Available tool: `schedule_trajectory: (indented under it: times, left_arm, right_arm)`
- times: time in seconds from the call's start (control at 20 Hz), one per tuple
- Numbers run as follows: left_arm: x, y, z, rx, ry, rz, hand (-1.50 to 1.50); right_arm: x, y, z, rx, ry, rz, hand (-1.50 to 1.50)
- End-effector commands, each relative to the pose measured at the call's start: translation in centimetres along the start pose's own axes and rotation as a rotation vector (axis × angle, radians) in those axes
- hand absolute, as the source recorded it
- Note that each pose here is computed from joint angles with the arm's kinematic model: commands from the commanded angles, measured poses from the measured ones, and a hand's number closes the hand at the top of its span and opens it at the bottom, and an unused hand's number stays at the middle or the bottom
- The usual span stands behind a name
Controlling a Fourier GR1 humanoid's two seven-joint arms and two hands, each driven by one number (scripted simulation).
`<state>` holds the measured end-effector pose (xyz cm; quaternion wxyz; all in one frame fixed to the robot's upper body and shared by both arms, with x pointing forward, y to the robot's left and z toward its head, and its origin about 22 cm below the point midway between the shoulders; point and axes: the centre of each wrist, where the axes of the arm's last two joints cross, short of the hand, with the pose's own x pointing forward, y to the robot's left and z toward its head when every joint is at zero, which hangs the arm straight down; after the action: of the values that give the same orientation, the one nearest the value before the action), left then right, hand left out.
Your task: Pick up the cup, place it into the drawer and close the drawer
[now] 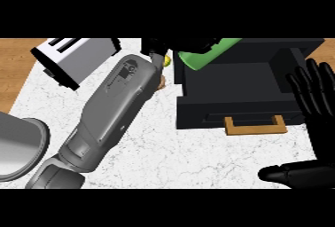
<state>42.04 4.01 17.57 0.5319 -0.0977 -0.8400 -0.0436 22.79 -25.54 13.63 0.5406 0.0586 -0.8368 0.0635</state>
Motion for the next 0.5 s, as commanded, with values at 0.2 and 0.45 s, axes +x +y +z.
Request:
schedule_trajectory:
  times: [0.2, 0.45]
  left_arm:
    - [-2.6, -0.7, -0.4, 0.018, 0.064, -0.045, 1.50]
    - [-4.4, -1.3, 0.8, -0.029, 0.125, -0.118, 1.50]
  right_arm:
    - [0.3, -0.6, -0.9, 0.018, 0.003, -0.011, -1.50]
    - [-0.5, 0.4, -0.4, 0.009, -0.008, -0.007, -1.50]
